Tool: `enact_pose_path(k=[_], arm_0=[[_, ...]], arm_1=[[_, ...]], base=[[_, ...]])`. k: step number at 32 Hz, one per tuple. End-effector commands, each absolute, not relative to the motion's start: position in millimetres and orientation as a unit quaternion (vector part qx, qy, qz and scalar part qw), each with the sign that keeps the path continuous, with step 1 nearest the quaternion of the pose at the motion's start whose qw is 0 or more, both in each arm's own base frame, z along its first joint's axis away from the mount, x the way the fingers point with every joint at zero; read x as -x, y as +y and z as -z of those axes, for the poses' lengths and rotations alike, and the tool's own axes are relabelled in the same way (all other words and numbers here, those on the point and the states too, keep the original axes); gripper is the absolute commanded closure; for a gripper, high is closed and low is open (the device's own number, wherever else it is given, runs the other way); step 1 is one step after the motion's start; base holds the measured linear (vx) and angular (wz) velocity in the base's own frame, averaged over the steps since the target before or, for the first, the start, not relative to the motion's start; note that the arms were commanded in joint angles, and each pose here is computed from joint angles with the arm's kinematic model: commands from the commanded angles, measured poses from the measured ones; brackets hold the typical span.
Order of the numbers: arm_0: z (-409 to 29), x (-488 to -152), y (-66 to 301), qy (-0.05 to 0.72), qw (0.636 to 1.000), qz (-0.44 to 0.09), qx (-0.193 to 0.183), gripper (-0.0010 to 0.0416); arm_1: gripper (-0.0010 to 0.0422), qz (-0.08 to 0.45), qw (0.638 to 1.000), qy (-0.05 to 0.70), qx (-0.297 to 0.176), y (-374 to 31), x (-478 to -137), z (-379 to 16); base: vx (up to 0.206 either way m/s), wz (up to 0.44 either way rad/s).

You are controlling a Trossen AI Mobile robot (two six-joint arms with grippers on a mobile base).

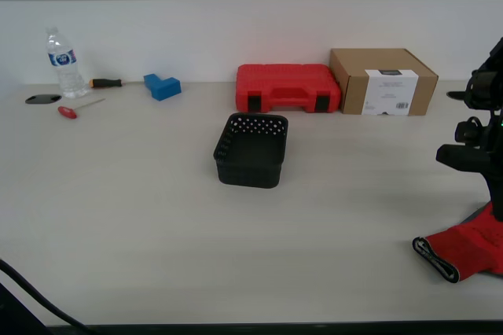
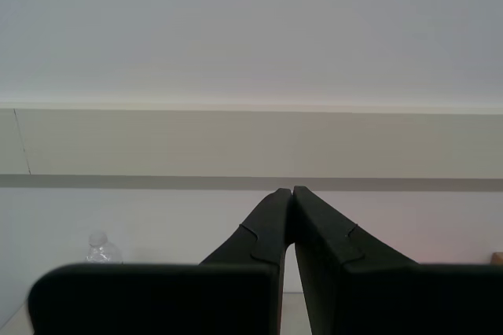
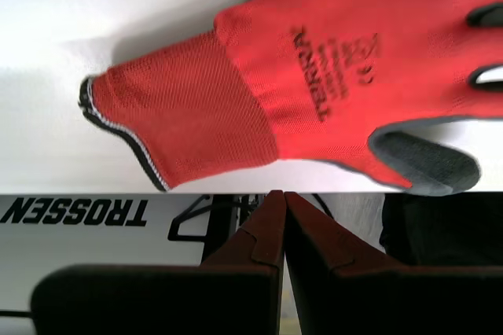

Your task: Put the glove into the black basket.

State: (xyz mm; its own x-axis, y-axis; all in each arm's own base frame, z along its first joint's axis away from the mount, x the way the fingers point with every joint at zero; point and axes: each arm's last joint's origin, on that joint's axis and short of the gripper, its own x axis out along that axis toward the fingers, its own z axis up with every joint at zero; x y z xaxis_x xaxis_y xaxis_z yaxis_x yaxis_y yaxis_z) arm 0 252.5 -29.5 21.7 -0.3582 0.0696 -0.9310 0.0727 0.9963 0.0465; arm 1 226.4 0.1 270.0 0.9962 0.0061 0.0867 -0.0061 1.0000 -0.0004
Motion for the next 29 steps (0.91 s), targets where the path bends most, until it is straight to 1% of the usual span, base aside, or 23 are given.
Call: enact_pose_path(k=[1, 7, 8, 11, 12, 15, 17, 19, 20, 21, 22, 23, 24, 25, 27, 29], arm_0=[[-23.6, -259.0, -30.3, 0.818, 0.572, 0.015, -0.048, 0.0405], [-32.7, -280.0, -32.8, 0.801, 0.596, 0.020, -0.049, 0.0405], [-34.9, -284.5, -33.0, 0.797, 0.600, 0.023, -0.055, 0.0405], [-36.0, -285.6, -32.7, 0.798, 0.599, 0.029, -0.064, 0.0405], [-35.9, -285.3, -32.7, 0.798, 0.597, 0.041, -0.074, 0.0405], [-35.7, -285.9, -32.6, 0.795, 0.598, 0.058, -0.085, 0.0405], [-35.0, -288.2, -33.9, 0.785, 0.606, 0.091, -0.091, 0.0405], [-34.6, -289.9, -34.4, 0.777, 0.612, 0.103, -0.103, 0.0405], [-34.4, -291.4, -32.9, 0.773, 0.616, 0.100, -0.118, 0.0405], [-33.9, -292.5, -32.6, 0.769, 0.622, 0.093, -0.114, 0.0405], [-33.7, -293.0, -32.8, 0.769, 0.626, 0.084, -0.102, 0.0405], [-33.2, -294.5, -33.9, 0.764, 0.636, 0.071, -0.082, 0.0405], [-33.0, -295.4, -35.8, 0.760, 0.641, 0.072, -0.078, 0.0405], [-32.5, -300.7, -36.8, 0.742, 0.659, 0.081, -0.095, 0.0405], [-31.6, -303.1, -37.5, 0.730, 0.671, 0.087, -0.097, 0.0405], [-30.0, -303.1, -37.2, 0.730, 0.670, 0.081, -0.107, 0.0400]], arm_1=[[0.0412, -0.004, 0.999, -0.046, 0.000, 0.2, -226.4, -270.5], [0.0412, -0.004, 0.999, -0.046, 0.000, 0.1, -226.4, -270.5], [0.0412, -0.004, 0.999, -0.046, 0.000, 0.2, -226.4, -270.5], [0.0412, -0.004, 0.999, -0.046, 0.000, 0.1, -226.4, -270.5], [0.0412, -0.004, 0.999, -0.046, 0.000, 0.2, -226.4, -270.5], [0.0412, -0.004, 0.999, -0.046, 0.000, 0.2, -226.4, -270.5], [0.0412, -0.004, 0.999, -0.046, 0.000, 0.2, -226.4, -270.5], [0.0412, -0.004, 0.999, -0.046, 0.000, 0.1, -226.4, -270.5], [0.0412, -0.004, 0.999, -0.046, 0.000, 0.1, -226.4, -270.5], [0.0412, -0.004, 0.999, -0.046, 0.000, 0.1, -226.4, -270.5], [0.0412, -0.004, 0.999, -0.046, 0.000, 0.1, -226.4, -270.5], [0.0412, -0.005, 0.999, -0.046, 0.000, 0.2, -226.4, -270.5], [0.0412, -0.005, 0.999, -0.046, 0.000, 0.3, -226.4, -270.5], [0.0412, -0.005, 0.999, -0.046, 0.000, 0.2, -226.4, -270.5], [0.0412, -0.005, 0.999, -0.045, 0.000, 0.2, -226.4, -270.4], [0.0412, -0.005, 0.999, -0.046, 0.000, 0.2, -226.5, -270.6]], base=[[0.000, 0.000], [0.000, 0.000], [0.000, 0.000], [0.000, 0.000], [0.000, 0.000], [0.000, 0.000], [0.000, 0.000], [0.000, 0.000], [0.000, 0.000], [0.000, 0.000], [0.000, 0.000], [0.000, 0.000], [0.000, 0.000], [0.000, 0.000], [0.000, 0.000], [0.000, 0.000]])
